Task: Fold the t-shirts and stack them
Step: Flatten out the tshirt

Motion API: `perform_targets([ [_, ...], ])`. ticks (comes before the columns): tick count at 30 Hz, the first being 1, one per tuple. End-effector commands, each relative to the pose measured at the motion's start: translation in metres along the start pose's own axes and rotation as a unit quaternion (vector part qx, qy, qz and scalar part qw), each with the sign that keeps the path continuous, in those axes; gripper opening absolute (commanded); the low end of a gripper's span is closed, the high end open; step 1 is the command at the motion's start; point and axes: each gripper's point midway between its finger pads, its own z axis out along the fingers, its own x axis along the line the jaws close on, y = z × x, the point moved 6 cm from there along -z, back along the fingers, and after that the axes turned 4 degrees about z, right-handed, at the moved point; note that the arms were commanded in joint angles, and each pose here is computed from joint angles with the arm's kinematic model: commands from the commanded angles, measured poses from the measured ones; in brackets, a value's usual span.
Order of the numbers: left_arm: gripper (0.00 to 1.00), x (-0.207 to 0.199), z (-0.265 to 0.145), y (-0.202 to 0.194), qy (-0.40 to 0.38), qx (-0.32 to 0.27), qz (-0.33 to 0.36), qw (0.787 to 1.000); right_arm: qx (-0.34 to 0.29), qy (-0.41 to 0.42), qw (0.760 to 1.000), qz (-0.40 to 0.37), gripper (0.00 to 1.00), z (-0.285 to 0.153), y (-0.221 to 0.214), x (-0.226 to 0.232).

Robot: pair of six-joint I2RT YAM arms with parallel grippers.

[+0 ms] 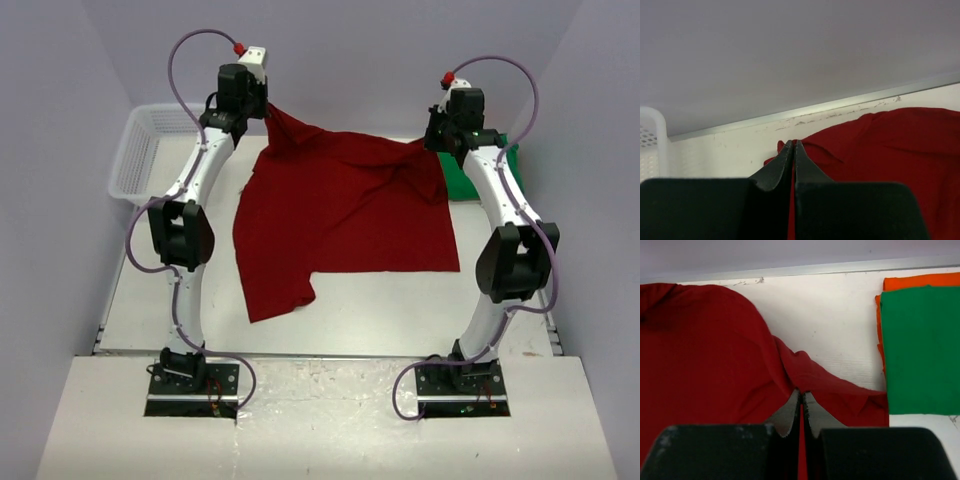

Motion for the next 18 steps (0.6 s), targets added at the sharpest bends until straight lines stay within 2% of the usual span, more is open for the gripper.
perform_targets([
  [1,0.00,0.001,-0.015,0.050,-0.004,-0.090,0.017,0.996,-0.063,0.000,0.998,-0.026,0.00,-0.002,0.037,0.006],
  [4,0.00,0.000,-0.028,0.058,-0.005,-0.096,0.013,0.995,-0.071,-0.003,0.997,-0.027,0.00,-0.005,0.045,0.007],
  [6,0.00,0.000,-0.040,0.061,-0.004,-0.096,0.008,0.995,-0.080,0.006,0.996,-0.030,0.00,-0.019,0.051,0.015],
  [7,0.00,0.000,-0.062,0.080,-0.002,-0.116,0.004,0.993,-0.088,0.009,0.995,-0.036,0.00,-0.028,0.055,0.020],
  [8,0.00,-0.002,-0.071,0.080,-0.003,-0.113,0.003,0.994,-0.110,0.017,0.993,-0.044,0.00,-0.050,0.064,0.028],
  [9,0.00,-0.003,-0.104,0.105,-0.002,-0.140,0.004,0.990,-0.117,0.021,0.991,-0.056,0.00,-0.065,0.066,0.042],
  [10,0.00,-0.007,-0.121,0.114,-0.004,-0.150,0.004,0.989,-0.130,0.014,0.989,-0.068,0.00,-0.081,0.072,0.047],
  [11,0.00,-0.008,-0.142,0.125,-0.002,-0.164,0.006,0.986,-0.159,0.022,0.984,-0.075,0.00,-0.114,0.084,0.056],
  [12,0.00,-0.011,-0.185,0.145,0.002,-0.192,0.007,0.981,-0.171,0.035,0.981,-0.090,0.00,-0.138,0.087,0.072],
  [14,0.00,-0.020,-0.232,0.164,0.005,-0.222,0.010,0.975,-0.207,0.047,0.972,-0.098,0.00,-0.182,0.096,0.085],
  [15,0.00,-0.023,-0.280,0.180,0.001,-0.255,0.009,0.967,-0.236,0.071,0.964,-0.101,0.00,-0.226,0.101,0.097],
  [17,0.00,-0.034,-0.326,0.193,-0.005,-0.284,0.006,0.959,-0.261,0.084,0.956,-0.108,0.00,-0.265,0.101,0.103],
  [18,0.00,-0.037,-0.366,0.200,-0.014,-0.309,0.006,0.951,-0.280,0.103,0.947,-0.119,0.00,-0.299,0.098,0.108],
])
